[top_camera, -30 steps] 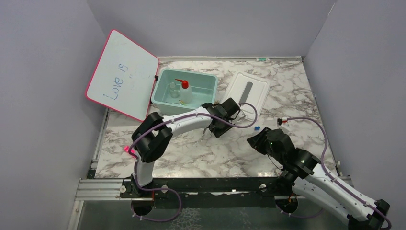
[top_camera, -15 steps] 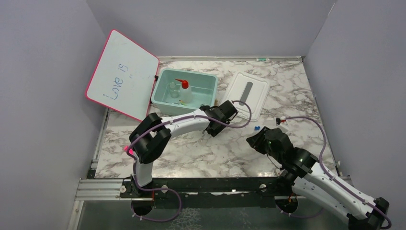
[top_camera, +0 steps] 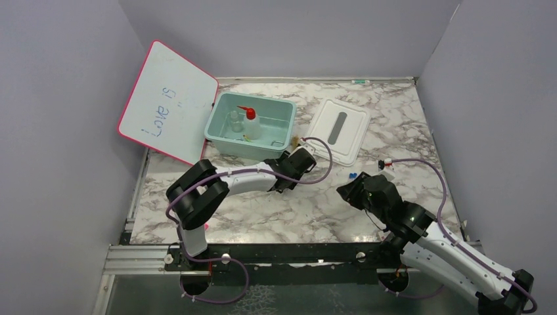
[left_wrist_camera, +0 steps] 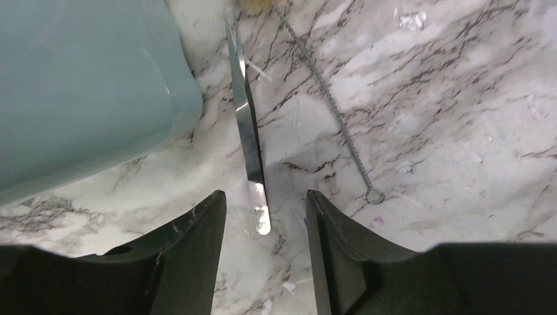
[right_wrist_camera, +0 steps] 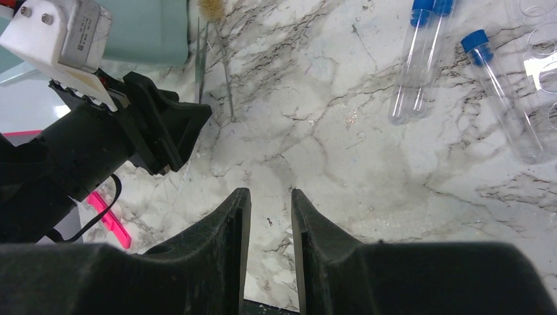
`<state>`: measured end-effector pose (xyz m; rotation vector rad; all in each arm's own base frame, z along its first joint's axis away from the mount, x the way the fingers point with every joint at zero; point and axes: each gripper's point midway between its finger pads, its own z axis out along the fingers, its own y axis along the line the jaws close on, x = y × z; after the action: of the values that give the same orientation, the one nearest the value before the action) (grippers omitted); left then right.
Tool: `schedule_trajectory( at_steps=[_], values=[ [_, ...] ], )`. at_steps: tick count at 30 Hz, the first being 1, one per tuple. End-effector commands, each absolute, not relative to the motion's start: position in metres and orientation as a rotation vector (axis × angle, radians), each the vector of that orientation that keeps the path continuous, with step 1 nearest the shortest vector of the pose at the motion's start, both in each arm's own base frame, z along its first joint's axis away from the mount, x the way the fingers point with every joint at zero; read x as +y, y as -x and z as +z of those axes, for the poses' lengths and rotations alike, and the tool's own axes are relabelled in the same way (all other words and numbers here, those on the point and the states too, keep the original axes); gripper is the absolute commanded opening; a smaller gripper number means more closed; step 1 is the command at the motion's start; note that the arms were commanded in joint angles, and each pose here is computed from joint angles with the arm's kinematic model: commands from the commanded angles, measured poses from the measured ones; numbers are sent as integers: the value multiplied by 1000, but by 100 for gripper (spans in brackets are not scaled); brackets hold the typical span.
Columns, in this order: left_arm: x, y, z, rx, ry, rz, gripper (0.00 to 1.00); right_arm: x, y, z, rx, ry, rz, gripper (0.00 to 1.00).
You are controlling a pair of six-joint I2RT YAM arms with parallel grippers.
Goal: Organize the chemistry lab equipment
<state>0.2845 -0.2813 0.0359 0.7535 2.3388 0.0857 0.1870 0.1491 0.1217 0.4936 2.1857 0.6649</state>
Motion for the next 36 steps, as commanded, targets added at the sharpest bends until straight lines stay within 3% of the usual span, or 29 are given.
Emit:
schedule_trajectory(
  at_steps=[1, 10, 19, 26, 32, 36],
  values=[
    [-295, -306, 57, 2228, -559, -63, 53, 149, -191, 125, 2160, -493, 666, 34],
    [-294, -310, 46, 2170, -503, -133, 54, 150, -191, 123, 2166, -484, 664, 34],
    [-305, -298, 30, 2214, -555, -207, 32, 149, -192, 124, 2161, -484, 657, 33],
    [-321, -279, 44, 2215, -574, -329, 27, 148, -193, 125, 2156, -486, 653, 33],
    [-306, -275, 60, 2172, -518, -292, 29, 148, -192, 124, 2155, -475, 655, 33],
    [-283, -276, 65, 2126, -409, -254, 46, 153, -193, 119, 2167, -449, 662, 33]
  ],
)
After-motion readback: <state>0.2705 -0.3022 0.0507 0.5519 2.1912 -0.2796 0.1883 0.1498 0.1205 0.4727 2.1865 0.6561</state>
